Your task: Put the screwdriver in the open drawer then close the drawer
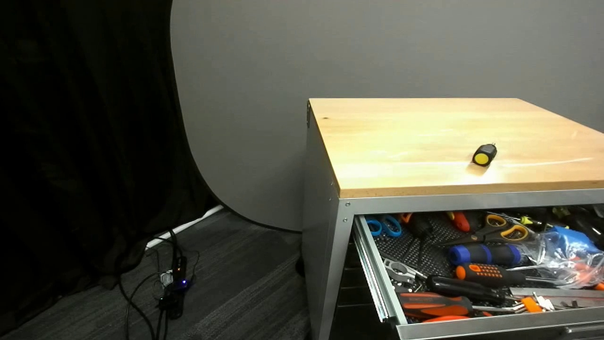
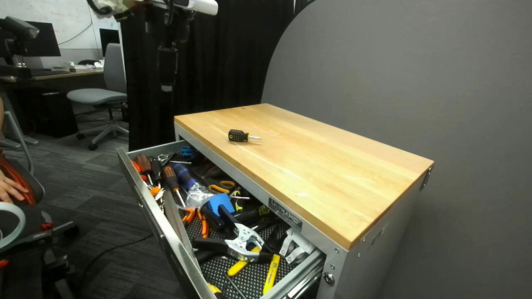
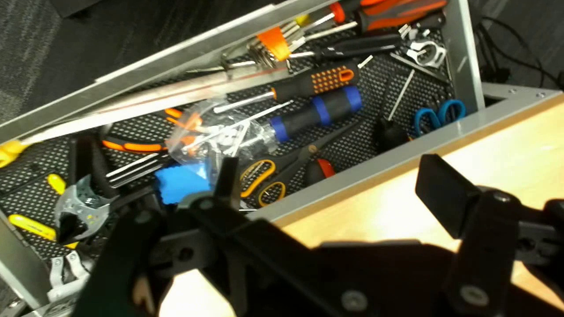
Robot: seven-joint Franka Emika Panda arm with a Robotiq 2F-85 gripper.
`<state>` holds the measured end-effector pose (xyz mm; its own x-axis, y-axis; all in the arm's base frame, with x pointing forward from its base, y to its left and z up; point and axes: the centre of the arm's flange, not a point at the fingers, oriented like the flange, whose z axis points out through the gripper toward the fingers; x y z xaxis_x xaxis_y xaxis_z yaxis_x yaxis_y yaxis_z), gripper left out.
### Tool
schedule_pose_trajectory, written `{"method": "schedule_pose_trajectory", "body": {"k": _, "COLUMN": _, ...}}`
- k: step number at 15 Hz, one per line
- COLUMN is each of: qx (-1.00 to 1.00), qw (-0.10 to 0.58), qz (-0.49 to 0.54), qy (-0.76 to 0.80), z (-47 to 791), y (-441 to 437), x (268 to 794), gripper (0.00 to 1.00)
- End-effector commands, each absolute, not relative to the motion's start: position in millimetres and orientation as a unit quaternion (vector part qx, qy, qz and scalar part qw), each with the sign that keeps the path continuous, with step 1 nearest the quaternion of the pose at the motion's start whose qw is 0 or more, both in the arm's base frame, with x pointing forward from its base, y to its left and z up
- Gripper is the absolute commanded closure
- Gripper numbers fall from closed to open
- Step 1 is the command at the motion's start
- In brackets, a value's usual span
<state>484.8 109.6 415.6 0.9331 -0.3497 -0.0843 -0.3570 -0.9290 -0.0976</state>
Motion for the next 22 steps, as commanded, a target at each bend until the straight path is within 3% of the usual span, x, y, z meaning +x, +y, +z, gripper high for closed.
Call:
{"method": "schedule_pose_trajectory", "body": {"k": 1, "qx": -0.966, "qw": 0.065, "qz": -0.014, "qy": 0.251, "z": 396, "y": 151, "x": 560, "gripper": 0.00}}
{"method": "schedule_pose_trajectory", "body": {"k": 7, "qx": -0.943, "qw": 0.040, "qz": -0.106, "qy": 0.314, "z": 339, "y": 170, "x": 640, "gripper": 0.00}}
{"method": "schedule_pose_trajectory", "body": {"k": 13, "qx": -0.932, "qw": -0.016, "qz": -0.117, "qy": 0.344, "z": 315, "y": 147, "x": 661, "gripper": 0.00}}
{"method": "schedule_pose_trajectory", "body": {"k": 14, "qx": -0.930, "qw": -0.020, "qz": -0.124, "qy": 0.345, "z": 313, "y": 144, "x": 662, "gripper": 0.25}}
{"method": "schedule_pose_trajectory", "body": {"k": 15, "qx": -0.931, "qw": -0.021, "qz": -0.119, "qy": 0.344, "z": 309, "y": 142, "x": 660, "gripper": 0.26}}
{"method": "schedule_pose_trajectory", "body": {"k": 22, "qx": -0.932, "qw": -0.007, "qz": -0.075, "qy": 0.355, "z": 278, "y": 137, "x": 642, "gripper": 0.81}}
